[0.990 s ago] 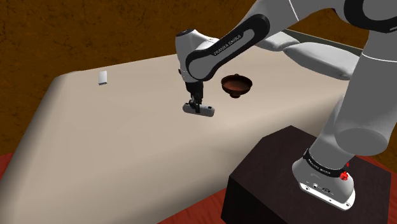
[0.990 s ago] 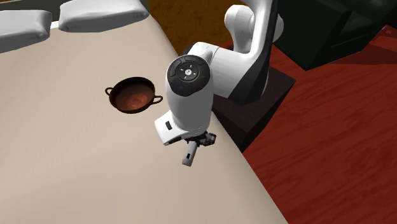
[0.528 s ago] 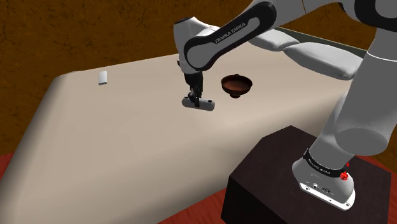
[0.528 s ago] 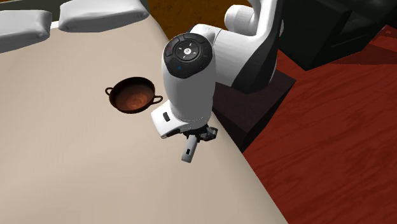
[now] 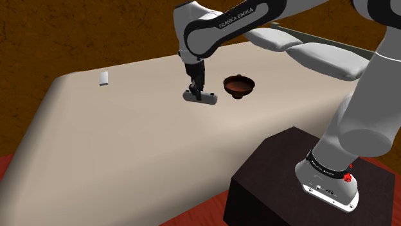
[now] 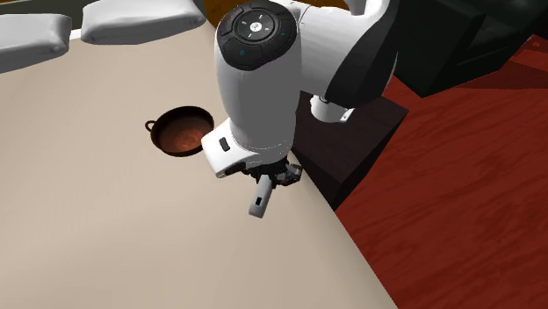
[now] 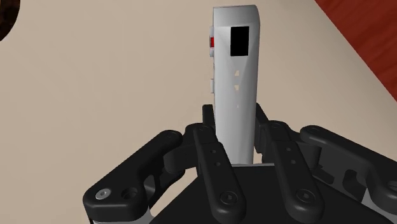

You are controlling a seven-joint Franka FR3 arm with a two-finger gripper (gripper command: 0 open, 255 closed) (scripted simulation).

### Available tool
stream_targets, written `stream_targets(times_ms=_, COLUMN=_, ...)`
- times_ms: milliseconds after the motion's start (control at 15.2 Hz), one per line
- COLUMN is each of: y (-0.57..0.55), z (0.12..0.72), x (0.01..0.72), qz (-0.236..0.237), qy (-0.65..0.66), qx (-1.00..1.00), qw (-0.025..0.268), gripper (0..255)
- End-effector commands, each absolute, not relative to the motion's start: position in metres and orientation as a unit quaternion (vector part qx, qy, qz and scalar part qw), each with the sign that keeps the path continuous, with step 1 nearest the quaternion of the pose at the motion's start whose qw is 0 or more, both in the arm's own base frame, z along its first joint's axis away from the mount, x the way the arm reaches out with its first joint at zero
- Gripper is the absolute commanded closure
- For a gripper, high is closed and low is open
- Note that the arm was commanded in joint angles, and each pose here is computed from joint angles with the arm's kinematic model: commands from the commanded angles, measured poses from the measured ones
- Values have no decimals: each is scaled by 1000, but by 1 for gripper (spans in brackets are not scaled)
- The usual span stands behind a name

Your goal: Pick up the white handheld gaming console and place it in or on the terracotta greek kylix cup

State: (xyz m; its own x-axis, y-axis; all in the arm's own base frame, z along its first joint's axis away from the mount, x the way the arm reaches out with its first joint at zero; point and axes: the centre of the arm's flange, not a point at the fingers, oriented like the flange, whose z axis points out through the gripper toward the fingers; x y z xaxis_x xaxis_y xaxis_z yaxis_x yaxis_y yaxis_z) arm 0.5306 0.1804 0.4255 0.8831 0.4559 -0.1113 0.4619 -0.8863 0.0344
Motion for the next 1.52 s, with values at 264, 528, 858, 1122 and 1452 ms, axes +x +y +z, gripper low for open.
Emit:
stream_targets(times_ms=264, y=128, z=433, x=533, qz=-50, qy=237, qx=970, qw=30, gripper=255)
stream_targets(times_ms=528, y=75, z=434, x=535, qz=-50, qy=237, qx=970, qw=30, gripper=255)
stream_targets(times_ms=858, y=9, z=436, x=538, qz=-50, qy=237, qx=970, qw=30, gripper=255)
stream_targets(times_ms=1122, y=-44, z=437, x=541, qz=-50, qy=237, qx=970, qw=30, gripper=255)
stream_targets(times_ms=1452, y=-110, z=439, x=544, qz=-50, qy=237, qx=970, qw=30, gripper=255)
